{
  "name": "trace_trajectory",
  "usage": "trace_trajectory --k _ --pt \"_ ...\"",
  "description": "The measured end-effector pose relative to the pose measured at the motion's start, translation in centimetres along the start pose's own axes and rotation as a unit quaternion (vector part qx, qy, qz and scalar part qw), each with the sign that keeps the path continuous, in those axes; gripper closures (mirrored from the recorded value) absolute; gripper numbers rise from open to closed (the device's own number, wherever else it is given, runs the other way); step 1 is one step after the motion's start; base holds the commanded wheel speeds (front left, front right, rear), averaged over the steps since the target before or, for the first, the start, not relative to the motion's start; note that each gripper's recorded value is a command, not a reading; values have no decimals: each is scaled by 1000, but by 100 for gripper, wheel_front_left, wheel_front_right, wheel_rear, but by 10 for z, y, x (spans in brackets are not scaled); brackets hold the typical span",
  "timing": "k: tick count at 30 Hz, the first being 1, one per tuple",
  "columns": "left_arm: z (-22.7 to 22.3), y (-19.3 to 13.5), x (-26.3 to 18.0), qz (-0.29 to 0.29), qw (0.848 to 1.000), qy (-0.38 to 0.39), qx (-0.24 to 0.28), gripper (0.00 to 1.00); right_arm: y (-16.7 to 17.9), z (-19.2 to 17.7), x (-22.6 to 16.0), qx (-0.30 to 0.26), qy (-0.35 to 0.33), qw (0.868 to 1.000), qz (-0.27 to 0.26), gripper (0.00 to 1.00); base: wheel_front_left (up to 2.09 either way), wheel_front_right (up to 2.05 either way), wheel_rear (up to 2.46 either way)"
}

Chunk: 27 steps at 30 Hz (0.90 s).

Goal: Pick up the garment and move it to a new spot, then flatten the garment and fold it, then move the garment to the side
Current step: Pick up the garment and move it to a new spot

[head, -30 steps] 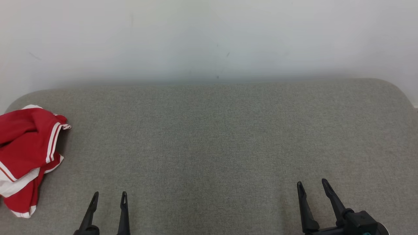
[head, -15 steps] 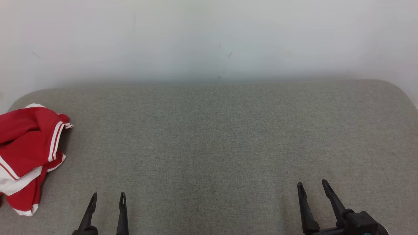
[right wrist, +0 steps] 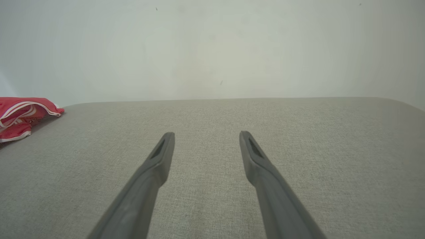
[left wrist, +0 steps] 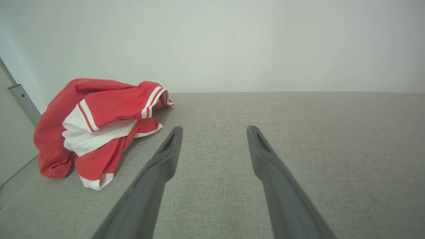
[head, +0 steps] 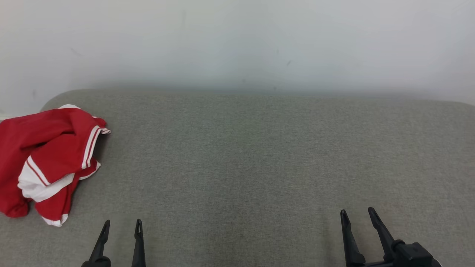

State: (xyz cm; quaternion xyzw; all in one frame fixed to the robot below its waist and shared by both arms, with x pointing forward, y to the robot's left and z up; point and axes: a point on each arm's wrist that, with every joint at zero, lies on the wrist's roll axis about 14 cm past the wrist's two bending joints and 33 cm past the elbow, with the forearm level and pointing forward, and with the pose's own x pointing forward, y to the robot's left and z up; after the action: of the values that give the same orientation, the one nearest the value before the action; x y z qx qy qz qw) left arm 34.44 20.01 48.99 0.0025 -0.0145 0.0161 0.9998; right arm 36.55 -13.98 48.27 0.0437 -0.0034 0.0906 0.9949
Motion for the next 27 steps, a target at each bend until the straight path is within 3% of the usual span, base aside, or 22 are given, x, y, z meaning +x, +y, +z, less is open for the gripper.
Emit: trace_trajectory --k 27 --pt "-7 103 -81 190 982 15 6 0 93 -11 37 6 17 989 145 0 0 0 0"
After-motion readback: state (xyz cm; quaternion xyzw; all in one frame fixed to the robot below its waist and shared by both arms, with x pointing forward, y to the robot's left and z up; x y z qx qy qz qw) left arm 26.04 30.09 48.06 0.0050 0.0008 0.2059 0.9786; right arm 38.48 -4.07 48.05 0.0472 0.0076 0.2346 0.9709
